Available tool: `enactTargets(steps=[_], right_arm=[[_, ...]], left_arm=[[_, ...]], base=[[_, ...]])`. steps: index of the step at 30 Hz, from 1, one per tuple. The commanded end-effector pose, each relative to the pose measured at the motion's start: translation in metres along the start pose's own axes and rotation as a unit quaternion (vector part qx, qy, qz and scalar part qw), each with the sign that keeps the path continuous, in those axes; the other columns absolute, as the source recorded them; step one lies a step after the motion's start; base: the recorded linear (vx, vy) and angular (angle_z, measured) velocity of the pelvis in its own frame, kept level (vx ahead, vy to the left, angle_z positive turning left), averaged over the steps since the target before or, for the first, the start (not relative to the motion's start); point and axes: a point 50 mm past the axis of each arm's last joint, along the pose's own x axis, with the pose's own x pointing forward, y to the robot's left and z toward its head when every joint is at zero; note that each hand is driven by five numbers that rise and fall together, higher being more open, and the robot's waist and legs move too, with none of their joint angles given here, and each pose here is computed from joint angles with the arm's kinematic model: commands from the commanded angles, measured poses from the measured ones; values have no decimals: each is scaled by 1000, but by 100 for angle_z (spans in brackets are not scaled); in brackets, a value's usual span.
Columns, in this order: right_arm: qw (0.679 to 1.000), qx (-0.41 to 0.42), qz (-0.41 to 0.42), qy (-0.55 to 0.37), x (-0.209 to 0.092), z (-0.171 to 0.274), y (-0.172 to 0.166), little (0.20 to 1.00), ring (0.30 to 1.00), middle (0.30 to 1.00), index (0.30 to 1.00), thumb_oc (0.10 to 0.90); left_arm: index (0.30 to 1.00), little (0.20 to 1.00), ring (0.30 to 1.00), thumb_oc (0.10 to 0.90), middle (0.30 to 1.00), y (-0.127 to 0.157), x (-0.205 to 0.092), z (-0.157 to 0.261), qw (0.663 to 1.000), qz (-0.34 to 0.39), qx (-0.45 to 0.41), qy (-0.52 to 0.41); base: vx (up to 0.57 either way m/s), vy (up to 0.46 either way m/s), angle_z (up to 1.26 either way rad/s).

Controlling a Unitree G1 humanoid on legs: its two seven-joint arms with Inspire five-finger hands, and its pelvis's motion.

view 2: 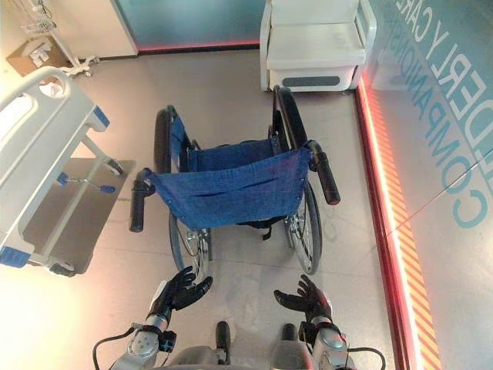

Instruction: Push the wheelchair next to the bed

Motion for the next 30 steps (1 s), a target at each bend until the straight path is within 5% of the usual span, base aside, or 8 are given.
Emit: enactTargets(steps=[1, 13, 21, 30], right_arm=[[996, -29, 20, -80, 8, 32, 10, 900, 900, 900, 900, 800], [998, -33, 7, -58, 8, 27, -1, 900, 900, 900, 900, 800], [990, -1, -54, -132, 11, 68, -19, 900, 900, 900, 900, 800], [957, 13, -155, -244, 3, 150, -84, 900, 900, 900, 900, 800]], left_arm=[[900, 900, 900, 800, 900, -7, 15, 41, 994, -10, -19, -105], [900, 900, 900, 800, 900, 1, 14, 37, 991, 9, -93, -96], [900, 900, 900, 800, 900, 46, 14, 41, 979, 130, -121, -99], [900, 900, 900, 800, 900, 112, 3, 42, 929, 301, -191, -103]], base=[[0, 0, 0], [6, -11, 0], [39, -49, 4], [45, 3, 8]])
